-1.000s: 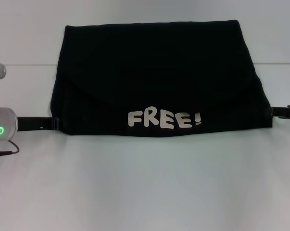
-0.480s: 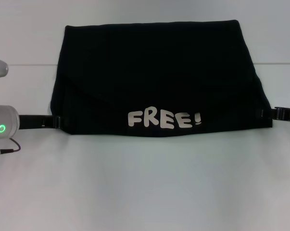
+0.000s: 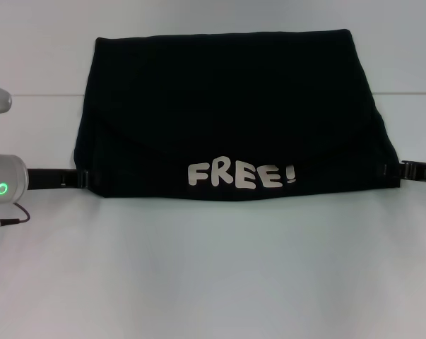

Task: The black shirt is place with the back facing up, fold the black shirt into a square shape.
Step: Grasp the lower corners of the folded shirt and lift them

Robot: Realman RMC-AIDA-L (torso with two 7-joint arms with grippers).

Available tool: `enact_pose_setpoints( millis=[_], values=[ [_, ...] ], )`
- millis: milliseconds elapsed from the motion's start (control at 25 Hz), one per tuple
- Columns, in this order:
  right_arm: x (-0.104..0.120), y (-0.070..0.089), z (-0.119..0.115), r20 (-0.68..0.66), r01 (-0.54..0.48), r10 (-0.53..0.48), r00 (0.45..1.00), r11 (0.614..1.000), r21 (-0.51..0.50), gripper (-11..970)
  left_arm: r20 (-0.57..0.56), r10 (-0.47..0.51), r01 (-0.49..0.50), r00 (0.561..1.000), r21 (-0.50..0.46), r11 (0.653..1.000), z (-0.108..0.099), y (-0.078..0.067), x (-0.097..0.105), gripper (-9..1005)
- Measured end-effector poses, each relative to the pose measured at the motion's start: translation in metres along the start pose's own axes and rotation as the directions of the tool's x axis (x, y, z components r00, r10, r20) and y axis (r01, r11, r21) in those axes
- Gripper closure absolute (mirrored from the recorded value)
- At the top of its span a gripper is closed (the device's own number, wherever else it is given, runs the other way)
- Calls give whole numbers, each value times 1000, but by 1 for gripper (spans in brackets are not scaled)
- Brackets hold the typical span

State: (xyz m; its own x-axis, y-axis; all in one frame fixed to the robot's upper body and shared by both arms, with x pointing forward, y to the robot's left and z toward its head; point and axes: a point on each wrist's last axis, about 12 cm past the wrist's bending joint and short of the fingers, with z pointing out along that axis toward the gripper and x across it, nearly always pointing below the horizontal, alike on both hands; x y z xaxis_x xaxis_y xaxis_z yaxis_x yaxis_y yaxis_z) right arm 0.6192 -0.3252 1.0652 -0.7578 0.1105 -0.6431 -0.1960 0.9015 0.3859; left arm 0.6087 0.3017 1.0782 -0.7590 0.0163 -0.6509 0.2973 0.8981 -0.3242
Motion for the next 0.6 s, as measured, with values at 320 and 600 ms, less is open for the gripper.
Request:
enact_pose_setpoints(
  millis=[320, 600],
  values=[
    [3, 2, -2, -15, -2, 2, 1000, 1000, -29, 636, 0, -3, 3, 1000, -1, 1000, 0, 0, 0, 995],
    [2, 1, -4, -16, 2, -2, 1000, 999, -38, 829, 0, -5, 5, 1000, -1, 1000, 0, 0, 0, 994]
  ],
)
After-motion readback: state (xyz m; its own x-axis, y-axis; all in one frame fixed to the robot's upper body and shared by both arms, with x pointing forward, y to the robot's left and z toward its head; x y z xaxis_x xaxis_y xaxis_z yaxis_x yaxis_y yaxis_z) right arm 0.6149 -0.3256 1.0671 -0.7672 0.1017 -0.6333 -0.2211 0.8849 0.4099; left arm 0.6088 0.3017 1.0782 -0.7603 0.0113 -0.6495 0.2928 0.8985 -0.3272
